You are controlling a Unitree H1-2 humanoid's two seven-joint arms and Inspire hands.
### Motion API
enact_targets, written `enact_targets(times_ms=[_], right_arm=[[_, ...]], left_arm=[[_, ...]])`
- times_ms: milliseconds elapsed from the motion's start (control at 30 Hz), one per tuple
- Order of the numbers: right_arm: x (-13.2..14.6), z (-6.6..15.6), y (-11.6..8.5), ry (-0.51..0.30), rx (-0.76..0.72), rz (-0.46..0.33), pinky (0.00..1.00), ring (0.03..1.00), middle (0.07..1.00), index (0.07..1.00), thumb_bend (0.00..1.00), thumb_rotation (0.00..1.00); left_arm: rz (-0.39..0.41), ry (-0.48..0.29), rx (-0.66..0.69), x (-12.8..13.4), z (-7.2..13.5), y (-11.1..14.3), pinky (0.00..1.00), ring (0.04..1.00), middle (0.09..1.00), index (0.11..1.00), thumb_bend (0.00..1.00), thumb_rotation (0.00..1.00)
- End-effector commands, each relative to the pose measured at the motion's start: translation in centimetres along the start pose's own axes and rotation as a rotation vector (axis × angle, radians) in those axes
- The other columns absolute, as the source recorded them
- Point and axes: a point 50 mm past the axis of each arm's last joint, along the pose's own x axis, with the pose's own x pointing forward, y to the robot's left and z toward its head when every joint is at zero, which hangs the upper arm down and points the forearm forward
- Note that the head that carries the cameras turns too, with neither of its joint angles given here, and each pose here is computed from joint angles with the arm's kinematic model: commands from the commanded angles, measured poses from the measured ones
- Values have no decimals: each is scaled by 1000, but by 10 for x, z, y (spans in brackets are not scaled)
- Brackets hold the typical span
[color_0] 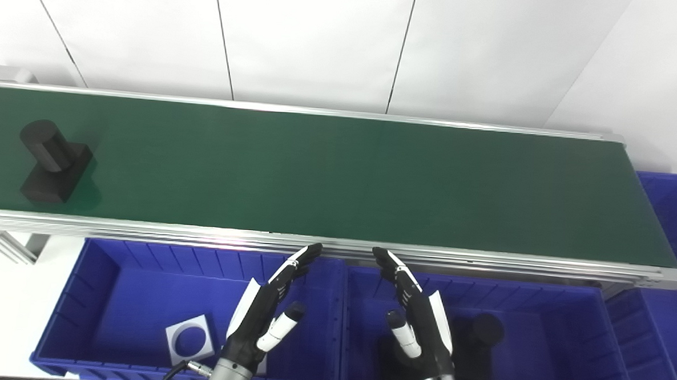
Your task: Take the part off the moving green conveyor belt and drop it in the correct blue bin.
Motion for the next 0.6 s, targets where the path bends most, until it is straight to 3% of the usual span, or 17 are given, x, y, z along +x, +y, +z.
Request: enact_targets(times_ms=[0,567], right_arm=[[4,9,0,-72,13,-1,877,901,889,862,902,1000],[4,9,0,-72,7,-1,873,896,882,858,903,1000]], left_arm=[[2,-65,1,8,10,0,911,924,912,890,678,1000],[0,-62,2,8,9,1,909,919,908,883,688,1000]])
